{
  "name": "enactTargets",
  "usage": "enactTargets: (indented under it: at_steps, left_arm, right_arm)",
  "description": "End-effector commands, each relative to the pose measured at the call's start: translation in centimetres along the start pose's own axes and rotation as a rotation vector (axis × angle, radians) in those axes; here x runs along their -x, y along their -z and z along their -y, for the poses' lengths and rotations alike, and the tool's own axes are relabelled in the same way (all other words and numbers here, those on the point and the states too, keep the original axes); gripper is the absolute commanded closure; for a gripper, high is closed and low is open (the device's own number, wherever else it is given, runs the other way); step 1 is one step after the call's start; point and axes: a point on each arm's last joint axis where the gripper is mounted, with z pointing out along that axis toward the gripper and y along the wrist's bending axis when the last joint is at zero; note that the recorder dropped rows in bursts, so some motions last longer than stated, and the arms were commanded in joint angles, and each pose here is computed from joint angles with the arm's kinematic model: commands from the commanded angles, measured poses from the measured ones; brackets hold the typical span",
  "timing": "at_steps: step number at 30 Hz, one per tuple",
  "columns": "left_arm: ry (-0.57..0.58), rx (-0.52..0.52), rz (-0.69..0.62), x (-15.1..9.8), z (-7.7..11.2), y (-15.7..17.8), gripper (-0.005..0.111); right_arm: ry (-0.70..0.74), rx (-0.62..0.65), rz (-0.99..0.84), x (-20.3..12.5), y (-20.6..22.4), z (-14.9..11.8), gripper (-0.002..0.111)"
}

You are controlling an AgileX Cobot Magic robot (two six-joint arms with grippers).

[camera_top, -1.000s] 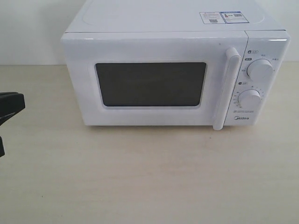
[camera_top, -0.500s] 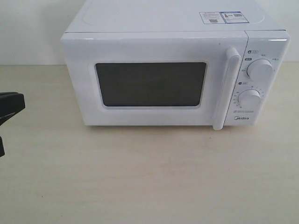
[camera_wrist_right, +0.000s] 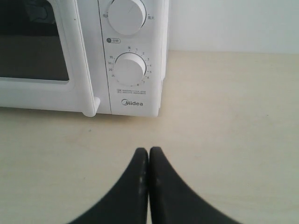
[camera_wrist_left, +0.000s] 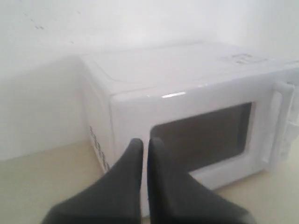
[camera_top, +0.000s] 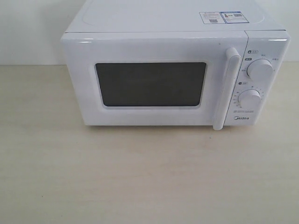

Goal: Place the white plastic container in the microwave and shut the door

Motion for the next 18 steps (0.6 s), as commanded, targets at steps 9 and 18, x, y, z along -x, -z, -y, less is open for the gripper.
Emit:
enactTargets:
  at_steps: [9, 18]
  left_arm:
    - [0.082, 0.297, 0.240, -4.5, -1.1, 5.5, 0.102]
    - [0.105, 0.270, 0.158, -5.5, -0.9, 5.1, 0.102]
  right_arm:
    - [0.004, -0.006, 0.007, 0.1, 0.0, 0.0, 0.109]
    - [0.010, -0.008, 0.010, 0.1, 0.0, 0.1, 0.109]
